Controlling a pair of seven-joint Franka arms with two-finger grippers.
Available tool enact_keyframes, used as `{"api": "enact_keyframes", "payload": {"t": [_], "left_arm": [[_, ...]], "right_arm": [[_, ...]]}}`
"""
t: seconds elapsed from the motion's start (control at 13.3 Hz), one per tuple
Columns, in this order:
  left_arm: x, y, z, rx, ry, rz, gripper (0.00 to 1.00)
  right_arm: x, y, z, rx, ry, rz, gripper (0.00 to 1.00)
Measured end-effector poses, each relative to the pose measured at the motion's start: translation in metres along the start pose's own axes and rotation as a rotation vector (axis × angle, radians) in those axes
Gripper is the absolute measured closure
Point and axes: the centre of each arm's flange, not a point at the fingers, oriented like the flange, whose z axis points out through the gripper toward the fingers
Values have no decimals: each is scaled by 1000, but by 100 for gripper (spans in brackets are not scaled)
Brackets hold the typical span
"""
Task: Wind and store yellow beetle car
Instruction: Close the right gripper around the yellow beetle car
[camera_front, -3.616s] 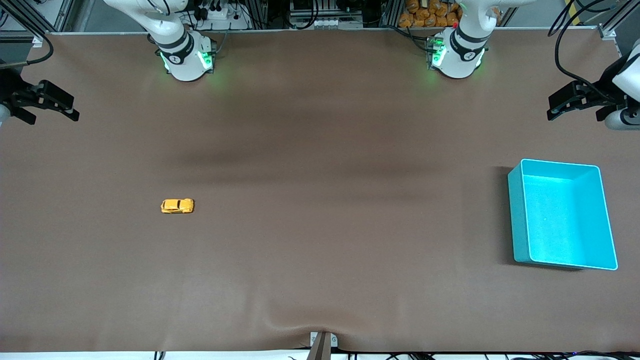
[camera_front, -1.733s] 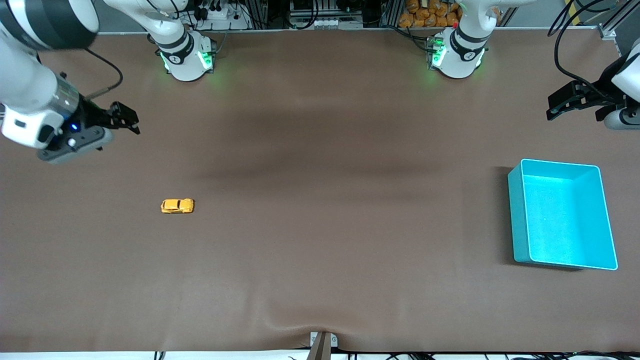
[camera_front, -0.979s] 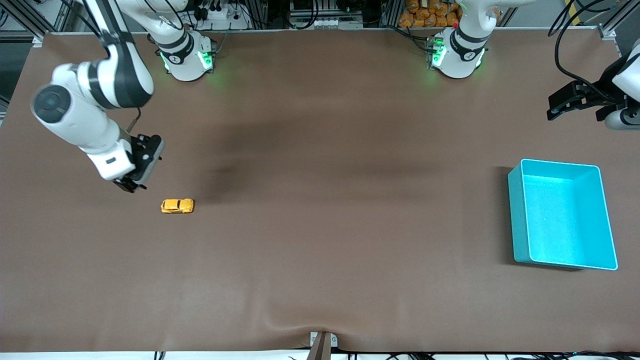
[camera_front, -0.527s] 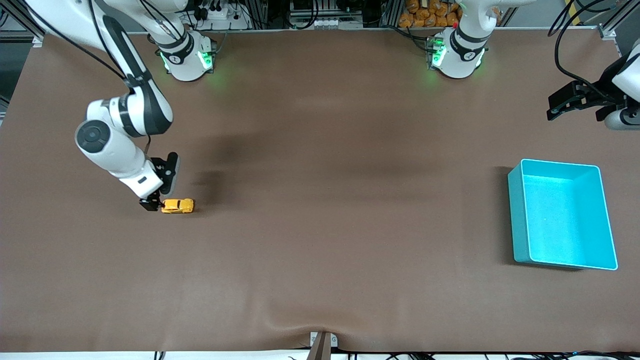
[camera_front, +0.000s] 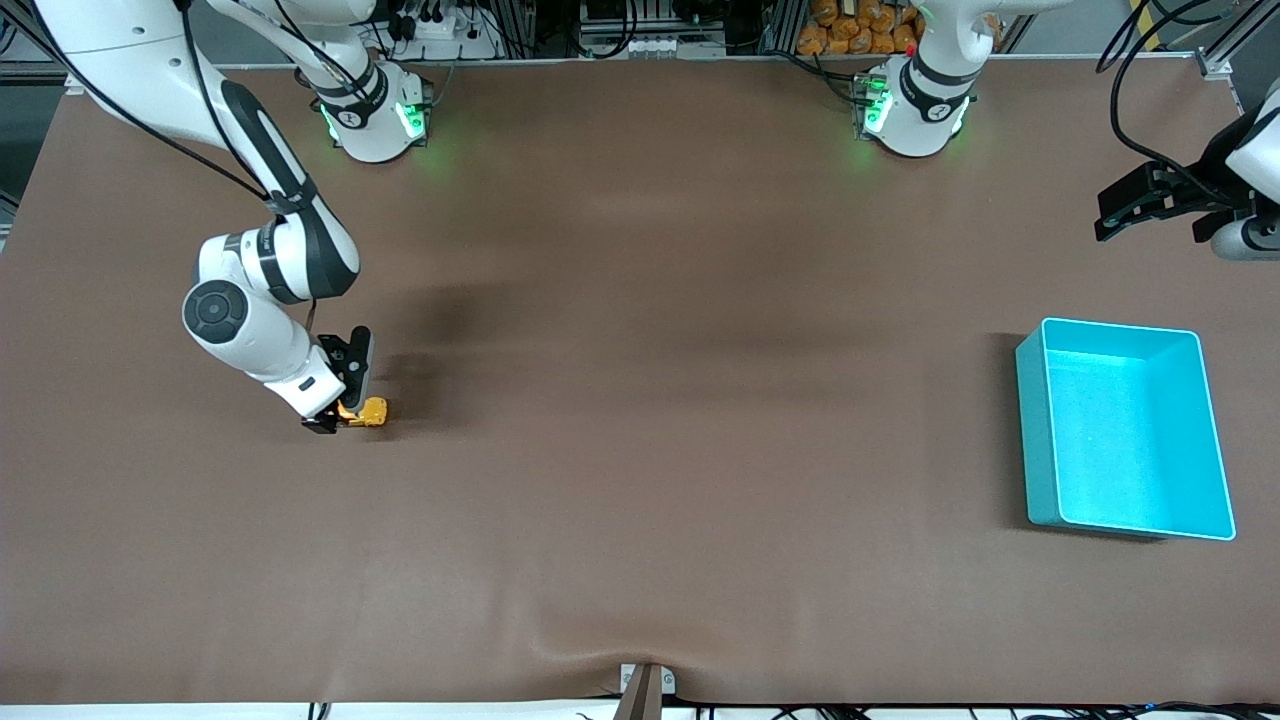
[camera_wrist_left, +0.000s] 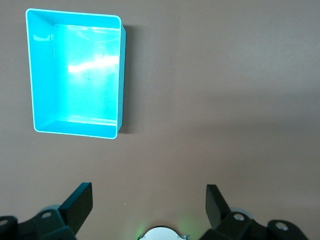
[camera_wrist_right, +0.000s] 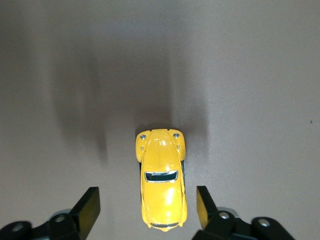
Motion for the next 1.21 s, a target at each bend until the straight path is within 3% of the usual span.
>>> {"api": "enact_keyframes", "payload": {"t": [0.83, 0.98, 1.13, 1.21], "left_arm": [[0, 1, 0, 0, 0, 2, 0], [0, 1, 0, 0, 0, 2, 0], [0, 1, 0, 0, 0, 1, 0], [0, 1, 0, 0, 0, 2, 0]], "right_arm": [[-6, 3, 27, -9, 13, 14, 36], [-10, 3, 29, -11, 12, 20, 41], [-13, 4, 30, -13, 8, 22, 55], [-14, 5, 29, -16, -1, 11, 55]]}}
